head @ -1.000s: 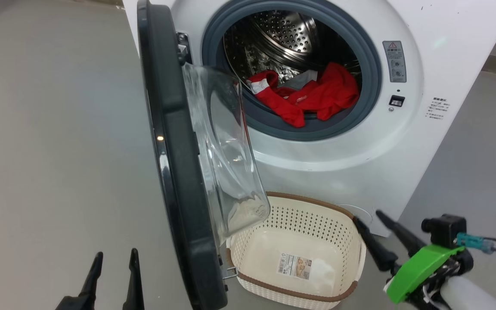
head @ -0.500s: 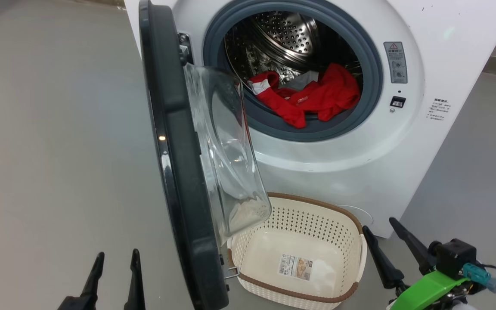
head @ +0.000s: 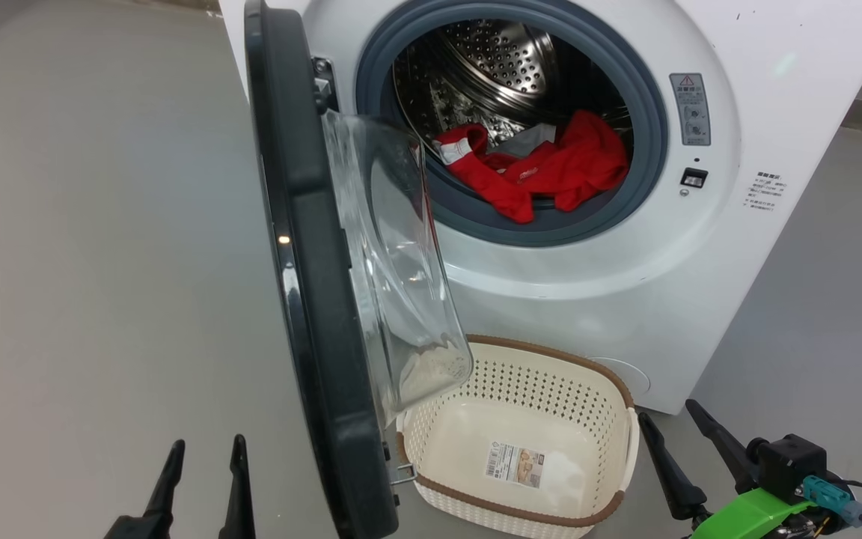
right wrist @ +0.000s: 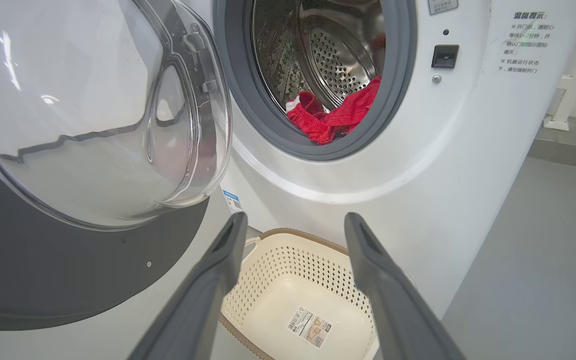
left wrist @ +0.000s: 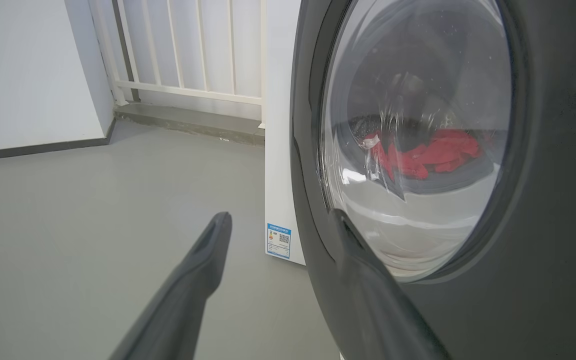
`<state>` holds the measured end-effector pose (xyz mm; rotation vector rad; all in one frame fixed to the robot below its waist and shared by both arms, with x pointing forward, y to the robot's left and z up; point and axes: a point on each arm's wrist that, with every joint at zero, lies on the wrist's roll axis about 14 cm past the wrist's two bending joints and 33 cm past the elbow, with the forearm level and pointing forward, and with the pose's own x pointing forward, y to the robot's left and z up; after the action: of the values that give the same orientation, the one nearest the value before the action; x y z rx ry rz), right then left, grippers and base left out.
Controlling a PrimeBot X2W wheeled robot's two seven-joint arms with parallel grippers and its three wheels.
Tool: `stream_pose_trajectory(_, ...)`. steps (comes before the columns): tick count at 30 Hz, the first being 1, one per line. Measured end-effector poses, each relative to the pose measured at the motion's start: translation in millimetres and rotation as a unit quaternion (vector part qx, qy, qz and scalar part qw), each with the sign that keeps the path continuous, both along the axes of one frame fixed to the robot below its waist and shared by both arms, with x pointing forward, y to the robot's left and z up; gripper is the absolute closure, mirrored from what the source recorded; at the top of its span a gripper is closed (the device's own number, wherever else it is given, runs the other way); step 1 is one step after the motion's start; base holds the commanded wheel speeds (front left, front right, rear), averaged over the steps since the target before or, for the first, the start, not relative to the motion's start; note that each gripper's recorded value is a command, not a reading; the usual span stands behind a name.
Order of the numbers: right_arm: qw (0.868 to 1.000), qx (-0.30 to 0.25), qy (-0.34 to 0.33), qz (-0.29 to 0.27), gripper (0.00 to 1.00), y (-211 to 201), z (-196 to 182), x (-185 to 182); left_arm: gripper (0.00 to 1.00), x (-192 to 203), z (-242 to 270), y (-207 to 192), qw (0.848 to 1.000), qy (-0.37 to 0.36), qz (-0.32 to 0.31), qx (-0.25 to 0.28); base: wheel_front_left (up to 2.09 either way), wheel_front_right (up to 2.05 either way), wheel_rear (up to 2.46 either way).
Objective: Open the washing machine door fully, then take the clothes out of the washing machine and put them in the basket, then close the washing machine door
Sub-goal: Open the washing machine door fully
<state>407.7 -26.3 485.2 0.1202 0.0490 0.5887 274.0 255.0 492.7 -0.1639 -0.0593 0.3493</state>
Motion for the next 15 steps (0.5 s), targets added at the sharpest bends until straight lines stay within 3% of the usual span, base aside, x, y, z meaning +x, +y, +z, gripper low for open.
stream_pose_trajectory(15, 1.0, 0.002, -0.028, -0.01, 0.0, 0, 16, 6, 0.0, -2, 14, 5, 1.0, -0.022, 0.009, 0.005, 0.0, 0.0, 0.0)
